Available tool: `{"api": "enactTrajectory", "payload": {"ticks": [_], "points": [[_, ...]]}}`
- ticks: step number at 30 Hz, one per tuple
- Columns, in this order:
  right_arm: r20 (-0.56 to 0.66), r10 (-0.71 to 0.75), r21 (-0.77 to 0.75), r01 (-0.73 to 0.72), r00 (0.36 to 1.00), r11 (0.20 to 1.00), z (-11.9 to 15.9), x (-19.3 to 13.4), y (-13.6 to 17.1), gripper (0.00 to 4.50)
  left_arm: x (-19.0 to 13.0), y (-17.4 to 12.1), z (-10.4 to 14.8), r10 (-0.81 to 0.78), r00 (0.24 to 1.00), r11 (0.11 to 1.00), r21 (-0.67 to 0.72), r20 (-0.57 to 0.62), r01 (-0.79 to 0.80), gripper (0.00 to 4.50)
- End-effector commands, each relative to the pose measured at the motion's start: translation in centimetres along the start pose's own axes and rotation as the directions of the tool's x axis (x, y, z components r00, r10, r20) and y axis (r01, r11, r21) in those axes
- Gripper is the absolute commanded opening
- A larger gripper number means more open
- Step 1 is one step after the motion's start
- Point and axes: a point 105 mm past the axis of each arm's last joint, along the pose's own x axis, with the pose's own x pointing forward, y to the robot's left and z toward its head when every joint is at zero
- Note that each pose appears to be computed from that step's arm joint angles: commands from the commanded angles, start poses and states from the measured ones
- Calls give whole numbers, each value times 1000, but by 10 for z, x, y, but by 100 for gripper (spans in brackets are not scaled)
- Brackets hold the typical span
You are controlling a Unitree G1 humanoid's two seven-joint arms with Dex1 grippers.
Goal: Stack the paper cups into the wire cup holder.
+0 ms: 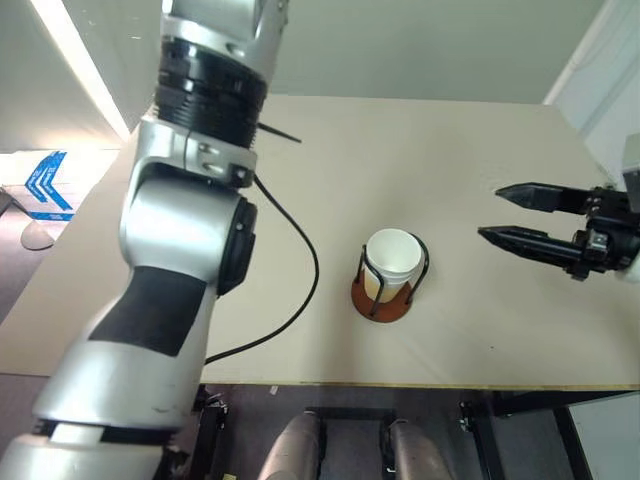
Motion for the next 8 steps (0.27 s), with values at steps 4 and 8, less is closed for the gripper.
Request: {"api": "enactTrajectory", "payload": {"ticks": [4,8], "points": [[83,-113,-103,121,990,987,28,-7,-40,307,3,7,38,76,994,996,30,78,-79,446],[75,-66,-105,74,995,992,25,1,-39,307,2,9,39,99,992,995,22,75,-101,446]]}}
